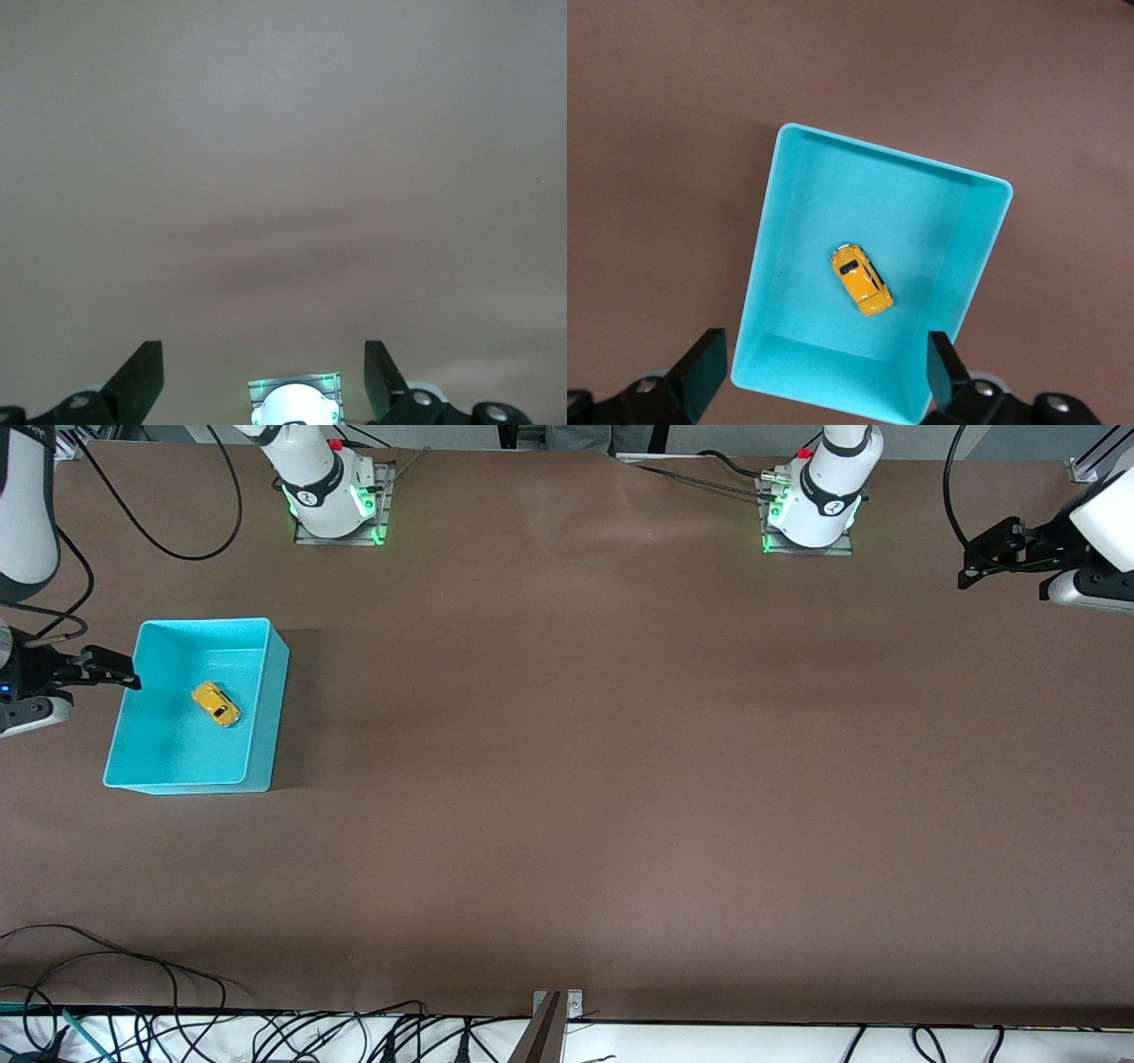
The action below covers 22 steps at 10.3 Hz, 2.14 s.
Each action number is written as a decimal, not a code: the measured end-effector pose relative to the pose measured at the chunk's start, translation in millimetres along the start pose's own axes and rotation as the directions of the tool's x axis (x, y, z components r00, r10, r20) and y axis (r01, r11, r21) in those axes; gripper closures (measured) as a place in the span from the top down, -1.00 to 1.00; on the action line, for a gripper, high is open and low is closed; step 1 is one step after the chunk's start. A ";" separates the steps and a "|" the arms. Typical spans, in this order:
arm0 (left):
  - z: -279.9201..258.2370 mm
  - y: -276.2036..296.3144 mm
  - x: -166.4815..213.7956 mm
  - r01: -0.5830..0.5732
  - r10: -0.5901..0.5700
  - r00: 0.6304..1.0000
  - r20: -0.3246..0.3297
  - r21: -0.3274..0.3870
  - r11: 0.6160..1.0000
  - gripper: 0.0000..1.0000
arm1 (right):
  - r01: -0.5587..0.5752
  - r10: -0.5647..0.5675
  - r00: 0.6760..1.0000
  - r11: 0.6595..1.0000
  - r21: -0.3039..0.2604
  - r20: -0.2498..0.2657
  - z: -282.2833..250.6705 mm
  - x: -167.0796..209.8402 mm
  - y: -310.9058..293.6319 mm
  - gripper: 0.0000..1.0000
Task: Wind up and store yellow beetle car
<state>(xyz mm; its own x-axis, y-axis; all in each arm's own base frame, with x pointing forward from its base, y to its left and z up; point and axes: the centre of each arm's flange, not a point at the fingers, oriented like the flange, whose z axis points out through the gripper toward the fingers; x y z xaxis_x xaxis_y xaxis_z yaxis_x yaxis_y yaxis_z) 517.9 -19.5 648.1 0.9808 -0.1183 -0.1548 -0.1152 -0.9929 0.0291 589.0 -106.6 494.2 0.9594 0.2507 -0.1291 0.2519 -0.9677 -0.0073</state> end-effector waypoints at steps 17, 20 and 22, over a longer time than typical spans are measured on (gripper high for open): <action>-1.1 -3.3 -2.9 0.022 -0.022 1.000 0.000 -0.008 1.000 1.00 | -0.249 0.249 0.968 0.968 -0.005 0.020 -57.7 -34.4 -50.4 1.00; -1.1 -3.3 -2.8 0.023 -0.023 1.000 -0.001 -0.008 1.000 1.00 | -0.245 0.245 0.970 0.970 -0.008 0.005 -58.5 -28.5 -53.8 1.00; -1.1 -4.3 -2.9 0.026 -0.026 1.000 -0.001 -0.008 1.000 1.00 | -0.245 0.245 0.970 0.970 -0.009 0.001 -59.8 -26.4 -53.4 1.00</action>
<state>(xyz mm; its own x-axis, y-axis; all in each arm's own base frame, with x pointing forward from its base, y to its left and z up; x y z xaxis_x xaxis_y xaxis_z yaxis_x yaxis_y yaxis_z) 515.8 -14.9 649.5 0.9836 -0.0927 -0.1546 -0.0886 -0.9955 0.0334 557.8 -60.1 557.3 0.9918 0.0061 -0.1279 0.0105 -0.9994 0.0339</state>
